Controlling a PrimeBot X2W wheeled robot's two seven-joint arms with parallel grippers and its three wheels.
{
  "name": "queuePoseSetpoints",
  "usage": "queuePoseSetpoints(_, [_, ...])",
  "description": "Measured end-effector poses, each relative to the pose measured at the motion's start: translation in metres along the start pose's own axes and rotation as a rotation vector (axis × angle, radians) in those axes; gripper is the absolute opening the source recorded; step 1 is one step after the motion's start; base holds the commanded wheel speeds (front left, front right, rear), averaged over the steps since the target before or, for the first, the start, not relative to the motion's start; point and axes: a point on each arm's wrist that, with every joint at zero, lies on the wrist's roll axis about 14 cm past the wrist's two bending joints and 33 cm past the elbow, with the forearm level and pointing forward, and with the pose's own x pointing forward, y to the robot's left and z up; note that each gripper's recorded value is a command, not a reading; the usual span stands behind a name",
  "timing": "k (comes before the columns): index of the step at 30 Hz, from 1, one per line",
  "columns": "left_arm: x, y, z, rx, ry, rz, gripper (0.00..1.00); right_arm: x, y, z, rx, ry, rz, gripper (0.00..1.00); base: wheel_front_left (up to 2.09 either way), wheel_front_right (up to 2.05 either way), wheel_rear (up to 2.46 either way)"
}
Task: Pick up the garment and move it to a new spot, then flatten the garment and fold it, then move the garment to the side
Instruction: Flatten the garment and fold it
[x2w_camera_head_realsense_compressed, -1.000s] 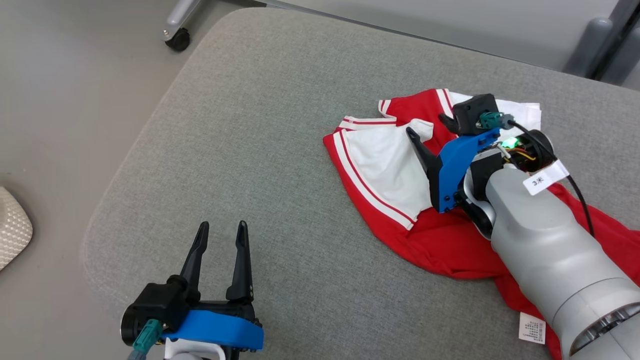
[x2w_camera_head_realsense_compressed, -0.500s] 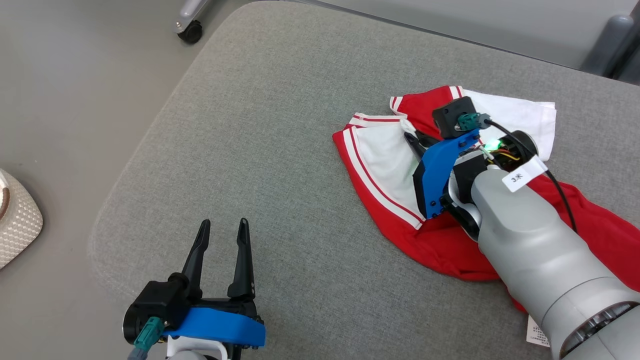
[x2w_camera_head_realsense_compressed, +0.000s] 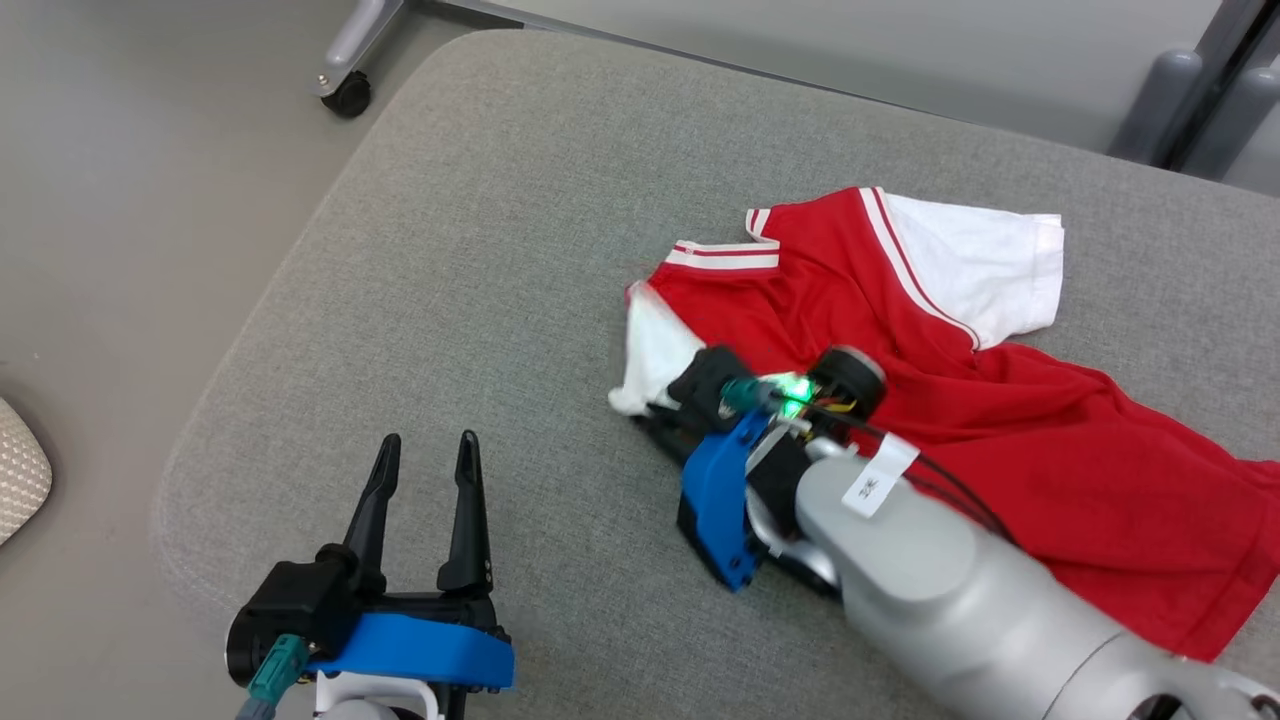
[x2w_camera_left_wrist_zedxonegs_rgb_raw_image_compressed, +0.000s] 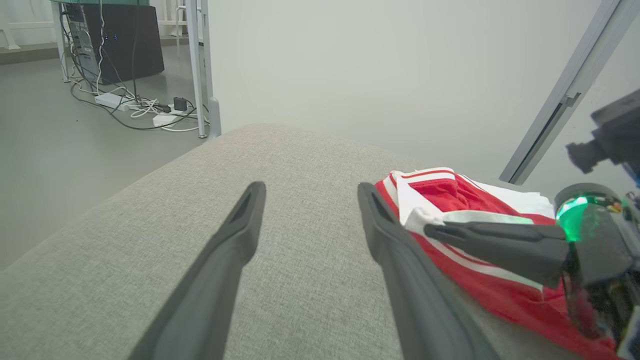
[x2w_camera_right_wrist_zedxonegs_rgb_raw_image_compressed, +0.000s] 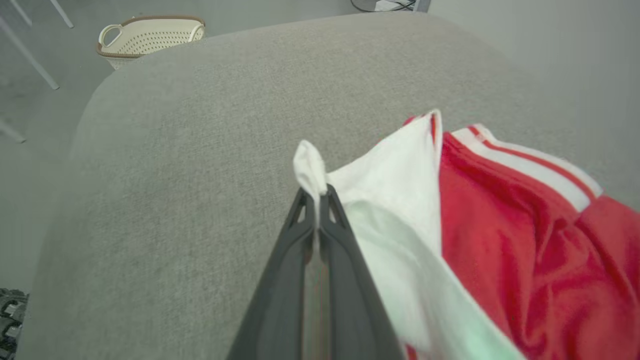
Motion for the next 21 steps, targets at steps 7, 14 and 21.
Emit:
queuePoseSetpoints(7, [-0.002, 0.006, 0.006, 0.006, -0.019, 0.01, 1.0, -0.004, 0.062, 0.002, 0.045, -0.001, 0.159, 1.0, 0.0, 0.0, 0.0])
queuePoseSetpoints(14, [-0.002, 0.001, 0.007, 0.003, -0.026, -0.008, 1.0, -0.022, -0.004, 0.03, 0.013, -0.094, 0.013, 1.0, 0.0, 0.0, 0.0])
queuePoseSetpoints(21, [-0.001, -0.008, 0.009, -0.002, -0.035, -0.041, 1.0, -0.067, -0.098, 0.012, -0.025, -0.038, -0.242, 1.0, 0.0, 0.0, 0.0])
